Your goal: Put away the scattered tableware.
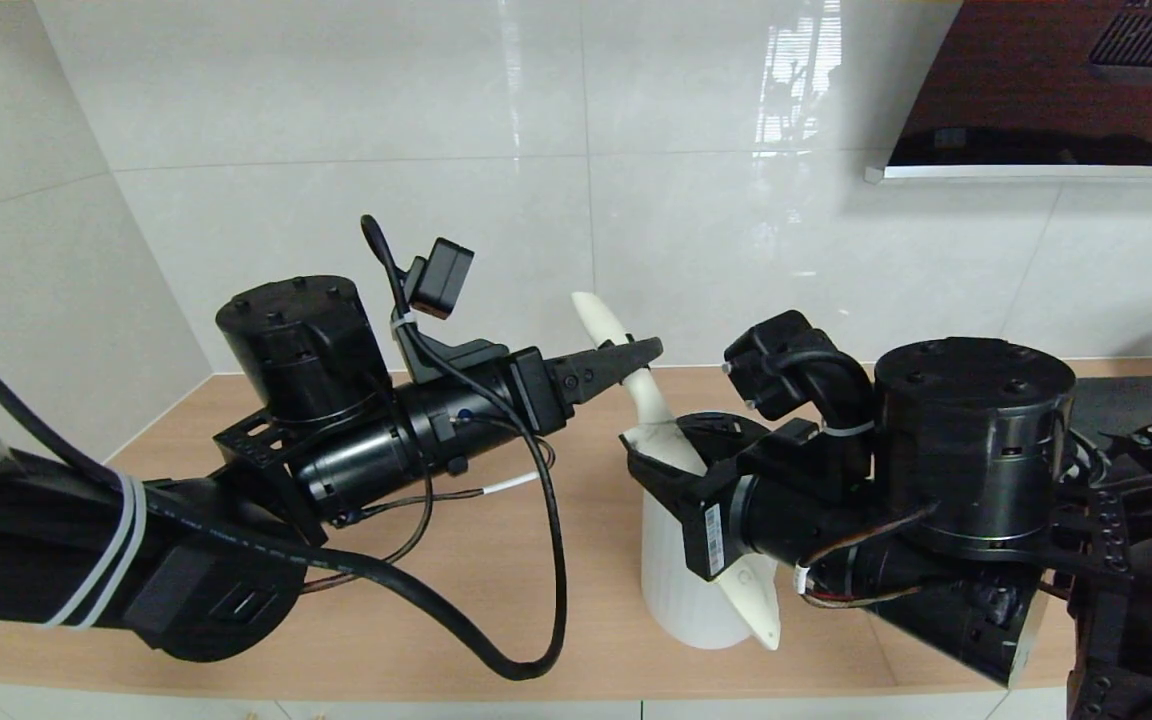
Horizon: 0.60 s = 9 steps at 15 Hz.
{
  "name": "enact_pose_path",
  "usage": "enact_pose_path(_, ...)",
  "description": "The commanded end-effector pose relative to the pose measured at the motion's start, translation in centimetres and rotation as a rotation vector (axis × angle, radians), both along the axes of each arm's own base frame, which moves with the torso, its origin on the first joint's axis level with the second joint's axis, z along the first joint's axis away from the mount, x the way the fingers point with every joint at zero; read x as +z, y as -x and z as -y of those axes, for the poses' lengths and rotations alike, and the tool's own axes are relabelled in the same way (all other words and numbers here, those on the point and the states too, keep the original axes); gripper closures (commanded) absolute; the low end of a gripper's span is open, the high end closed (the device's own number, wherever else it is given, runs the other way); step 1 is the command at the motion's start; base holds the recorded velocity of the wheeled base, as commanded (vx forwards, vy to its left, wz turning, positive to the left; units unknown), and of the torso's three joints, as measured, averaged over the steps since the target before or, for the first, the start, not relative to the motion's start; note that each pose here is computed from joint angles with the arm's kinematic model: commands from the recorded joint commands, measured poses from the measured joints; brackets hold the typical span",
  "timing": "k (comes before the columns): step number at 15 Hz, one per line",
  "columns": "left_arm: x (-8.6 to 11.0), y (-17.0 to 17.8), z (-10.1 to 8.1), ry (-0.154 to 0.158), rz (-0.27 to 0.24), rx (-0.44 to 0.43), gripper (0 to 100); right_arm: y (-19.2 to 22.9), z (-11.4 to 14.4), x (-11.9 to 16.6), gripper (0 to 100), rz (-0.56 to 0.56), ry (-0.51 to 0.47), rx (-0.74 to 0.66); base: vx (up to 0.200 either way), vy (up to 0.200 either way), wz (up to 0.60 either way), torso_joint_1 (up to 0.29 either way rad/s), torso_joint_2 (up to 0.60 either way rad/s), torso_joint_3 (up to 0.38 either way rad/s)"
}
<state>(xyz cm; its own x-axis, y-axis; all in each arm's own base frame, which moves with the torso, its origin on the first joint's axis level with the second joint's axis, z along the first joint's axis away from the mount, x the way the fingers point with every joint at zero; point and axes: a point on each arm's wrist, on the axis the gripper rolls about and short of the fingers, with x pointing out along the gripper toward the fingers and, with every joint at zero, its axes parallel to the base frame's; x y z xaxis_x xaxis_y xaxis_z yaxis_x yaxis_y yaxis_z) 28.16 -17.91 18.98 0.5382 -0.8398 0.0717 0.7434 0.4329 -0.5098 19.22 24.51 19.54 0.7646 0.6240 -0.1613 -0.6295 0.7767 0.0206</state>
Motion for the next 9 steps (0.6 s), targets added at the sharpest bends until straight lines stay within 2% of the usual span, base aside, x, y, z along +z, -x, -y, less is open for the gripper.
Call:
enact_pose_path(1, 0.02, 0.24, 0.41, 0.001, 0.001, -0.013, 0, -0.03, -0.16, -0.16, 100, -0.002, 0.003, 0.0, 0.0, 0.0, 0.0, 0.0, 0.0, 0.0)
enact_pose_path(9, -0.06, 0.47, 1.05, 0.0, 0.0, -0.031, 0, -0.01, -0.2, -0.34, 100, -0.005, 0.008, 0.0, 0.0, 0.0, 0.0, 0.0, 0.0, 0.0)
